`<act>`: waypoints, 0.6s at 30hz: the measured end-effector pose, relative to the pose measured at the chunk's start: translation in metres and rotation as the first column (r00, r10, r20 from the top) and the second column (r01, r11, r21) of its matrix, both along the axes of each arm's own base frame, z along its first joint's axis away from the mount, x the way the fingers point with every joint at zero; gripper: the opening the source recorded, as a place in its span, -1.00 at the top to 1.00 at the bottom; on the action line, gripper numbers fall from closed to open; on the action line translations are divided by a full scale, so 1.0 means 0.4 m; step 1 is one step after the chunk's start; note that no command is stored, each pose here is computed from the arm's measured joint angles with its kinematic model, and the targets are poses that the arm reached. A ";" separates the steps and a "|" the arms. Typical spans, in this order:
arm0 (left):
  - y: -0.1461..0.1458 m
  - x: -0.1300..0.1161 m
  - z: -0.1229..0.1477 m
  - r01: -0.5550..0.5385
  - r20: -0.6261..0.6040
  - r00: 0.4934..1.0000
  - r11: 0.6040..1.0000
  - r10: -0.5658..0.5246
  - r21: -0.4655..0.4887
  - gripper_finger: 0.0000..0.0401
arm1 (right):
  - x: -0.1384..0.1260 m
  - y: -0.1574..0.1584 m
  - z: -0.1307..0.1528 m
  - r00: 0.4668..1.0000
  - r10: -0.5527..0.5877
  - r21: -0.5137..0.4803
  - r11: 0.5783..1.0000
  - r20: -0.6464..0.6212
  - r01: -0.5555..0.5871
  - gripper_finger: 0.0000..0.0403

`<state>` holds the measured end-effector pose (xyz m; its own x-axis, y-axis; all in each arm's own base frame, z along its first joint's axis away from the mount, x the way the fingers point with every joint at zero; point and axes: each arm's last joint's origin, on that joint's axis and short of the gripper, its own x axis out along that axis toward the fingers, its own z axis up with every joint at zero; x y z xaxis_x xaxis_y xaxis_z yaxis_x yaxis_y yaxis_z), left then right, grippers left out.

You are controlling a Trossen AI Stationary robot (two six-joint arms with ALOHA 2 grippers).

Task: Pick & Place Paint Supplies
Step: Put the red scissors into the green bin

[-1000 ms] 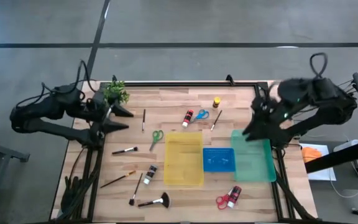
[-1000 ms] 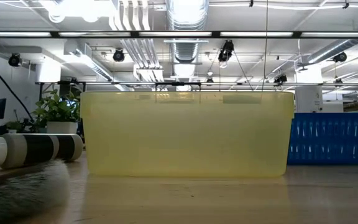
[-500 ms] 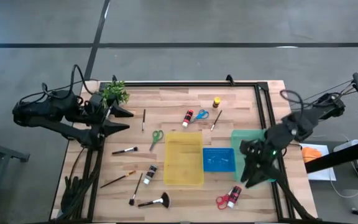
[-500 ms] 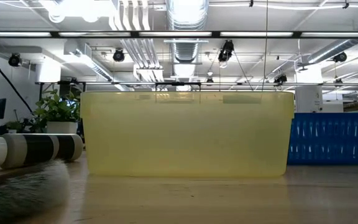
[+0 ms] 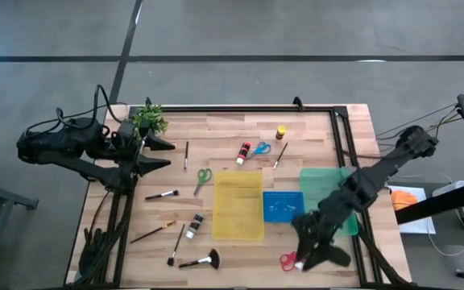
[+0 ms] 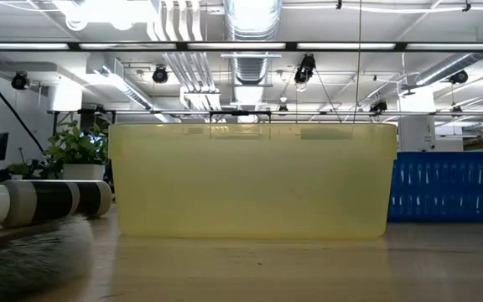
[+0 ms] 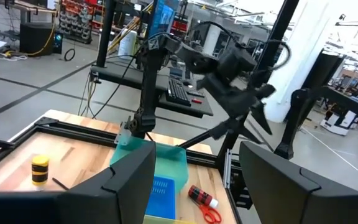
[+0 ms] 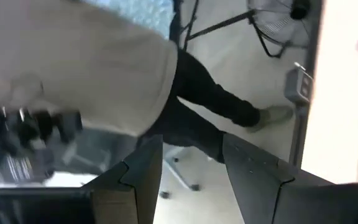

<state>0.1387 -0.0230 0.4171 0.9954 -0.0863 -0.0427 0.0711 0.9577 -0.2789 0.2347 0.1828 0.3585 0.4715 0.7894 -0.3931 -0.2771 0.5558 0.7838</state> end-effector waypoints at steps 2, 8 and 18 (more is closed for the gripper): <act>0.000 0.000 0.000 0.004 0.001 1.000 1.000 -0.004 0.005 -0.22 | 0.017 0.030 -0.013 0.999 0.038 -0.035 0.999 0.014 -0.037 0.17; -0.002 0.000 0.000 0.032 0.003 0.999 0.999 -0.032 0.037 -0.22 | 0.079 0.121 -0.099 0.989 0.074 -0.080 0.993 -0.128 -0.084 0.17; -0.005 -0.002 0.000 0.074 0.005 0.997 0.996 -0.074 0.051 -0.22 | 0.115 0.266 -0.236 0.959 0.047 -0.247 0.962 -0.279 -0.118 0.17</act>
<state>0.1381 -0.0250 0.4172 0.9865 -0.1579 -0.0425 0.1442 0.9627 -0.2291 0.2808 0.2890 0.2642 0.2579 0.6752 -0.6911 -0.1304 0.7331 0.6675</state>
